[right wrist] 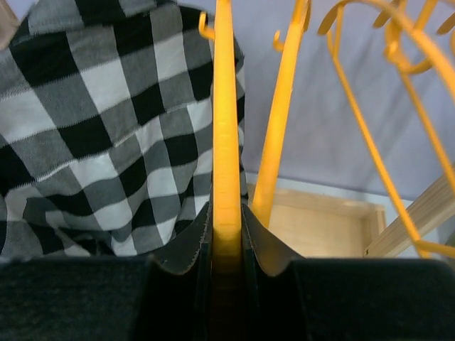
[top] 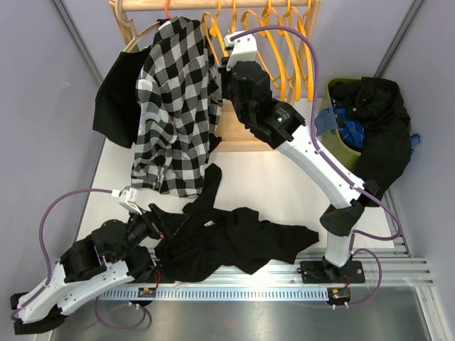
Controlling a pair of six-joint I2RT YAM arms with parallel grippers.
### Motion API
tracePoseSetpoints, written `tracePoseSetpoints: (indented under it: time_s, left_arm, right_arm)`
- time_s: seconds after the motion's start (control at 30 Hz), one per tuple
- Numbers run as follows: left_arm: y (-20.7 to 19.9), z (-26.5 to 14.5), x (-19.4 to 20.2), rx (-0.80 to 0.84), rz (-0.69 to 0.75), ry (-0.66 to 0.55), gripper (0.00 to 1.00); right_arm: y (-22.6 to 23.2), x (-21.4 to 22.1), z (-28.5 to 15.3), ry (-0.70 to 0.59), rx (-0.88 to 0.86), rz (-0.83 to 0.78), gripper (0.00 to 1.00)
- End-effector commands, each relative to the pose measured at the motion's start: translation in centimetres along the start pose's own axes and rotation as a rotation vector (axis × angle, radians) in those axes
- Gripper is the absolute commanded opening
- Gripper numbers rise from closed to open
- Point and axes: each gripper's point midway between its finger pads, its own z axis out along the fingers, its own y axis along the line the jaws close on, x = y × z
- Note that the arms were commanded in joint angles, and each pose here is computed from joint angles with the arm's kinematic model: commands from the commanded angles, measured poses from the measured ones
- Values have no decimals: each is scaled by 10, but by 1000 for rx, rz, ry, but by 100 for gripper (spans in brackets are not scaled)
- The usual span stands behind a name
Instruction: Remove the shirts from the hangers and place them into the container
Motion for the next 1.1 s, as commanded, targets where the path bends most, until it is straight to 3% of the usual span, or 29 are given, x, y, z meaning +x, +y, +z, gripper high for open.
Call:
tracePoseSetpoints:
  time_s: [0.0,0.33,0.53,0.73,0.9,1.07]
  left_arm:
    - [-10,1,-9,32,-7,-31,99]
    - [-12,6,-6,35,-3,-19,99]
    - [-13,9,-4,24,0,-8,99]
    - [-11,12,-4,13,9,-9,99]
    - [-15,16,-2,16,17,3,99]
    - [-18,15,-4,18,17,5,99]
  right_arm:
    - [10,39,-4,104,-60,-9,0]
    - [-5,54,-15,113,-26,-29,0]
    - [-1,17,-32,43,-95,9,0]
    - [-20,-17,-50,-58,-57,-19,0]
    - [-22,-37,-42,-106,-24,-51,0]
    - [-17,-30,-12,-79,20,-96,0]
